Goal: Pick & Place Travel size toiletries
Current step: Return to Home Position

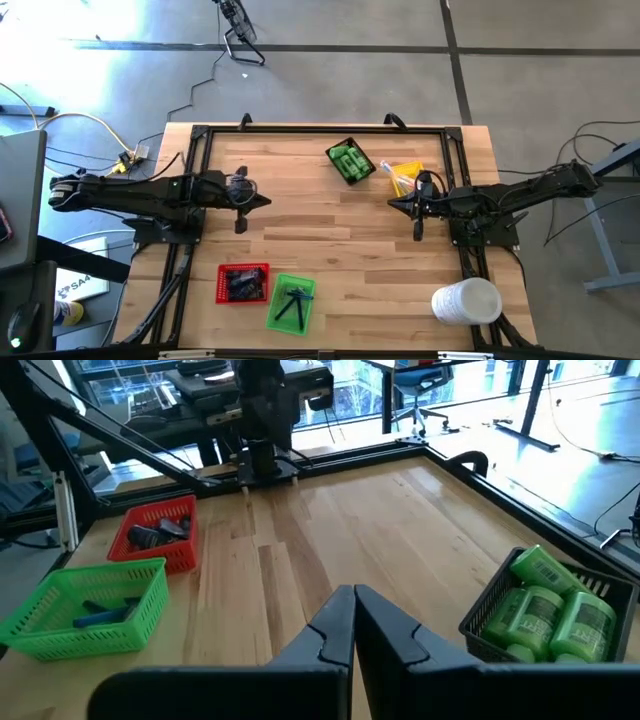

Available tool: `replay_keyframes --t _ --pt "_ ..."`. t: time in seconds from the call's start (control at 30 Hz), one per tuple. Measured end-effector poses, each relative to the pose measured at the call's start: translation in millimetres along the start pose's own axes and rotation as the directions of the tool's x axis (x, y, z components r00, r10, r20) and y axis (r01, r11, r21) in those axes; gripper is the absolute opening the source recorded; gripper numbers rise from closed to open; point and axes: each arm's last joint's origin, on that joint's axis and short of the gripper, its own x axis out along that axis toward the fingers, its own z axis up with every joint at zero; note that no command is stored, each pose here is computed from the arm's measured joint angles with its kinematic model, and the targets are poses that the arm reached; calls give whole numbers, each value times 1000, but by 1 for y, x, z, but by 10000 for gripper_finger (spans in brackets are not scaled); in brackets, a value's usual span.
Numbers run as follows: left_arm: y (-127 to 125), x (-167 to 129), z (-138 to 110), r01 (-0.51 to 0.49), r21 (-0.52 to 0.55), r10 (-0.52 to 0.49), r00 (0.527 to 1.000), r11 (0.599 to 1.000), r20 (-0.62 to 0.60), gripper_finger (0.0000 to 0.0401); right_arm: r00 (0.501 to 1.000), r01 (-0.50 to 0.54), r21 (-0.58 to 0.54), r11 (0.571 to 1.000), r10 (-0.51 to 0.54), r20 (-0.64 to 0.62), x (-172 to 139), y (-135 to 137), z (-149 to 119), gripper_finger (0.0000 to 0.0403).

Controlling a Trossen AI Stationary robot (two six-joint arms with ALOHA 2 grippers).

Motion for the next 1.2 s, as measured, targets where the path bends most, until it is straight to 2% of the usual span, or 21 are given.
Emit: replay_keyframes --t 0.23,0.67,1.2 --pt "1 -26 -11 -6 20 3 989 1000 148 12 1000 0 0 1000 0 0 0 0 0 4" --pt "2 -60 -30 -11 66 -8 958 998 288 12 1000 0 -1 1000 0 -1 0 0 0 4" --pt "2 -81 -44 -1 61 -18 952 998 307 12 1000 -1 -5 1000 1 -1 0 0 0 4"
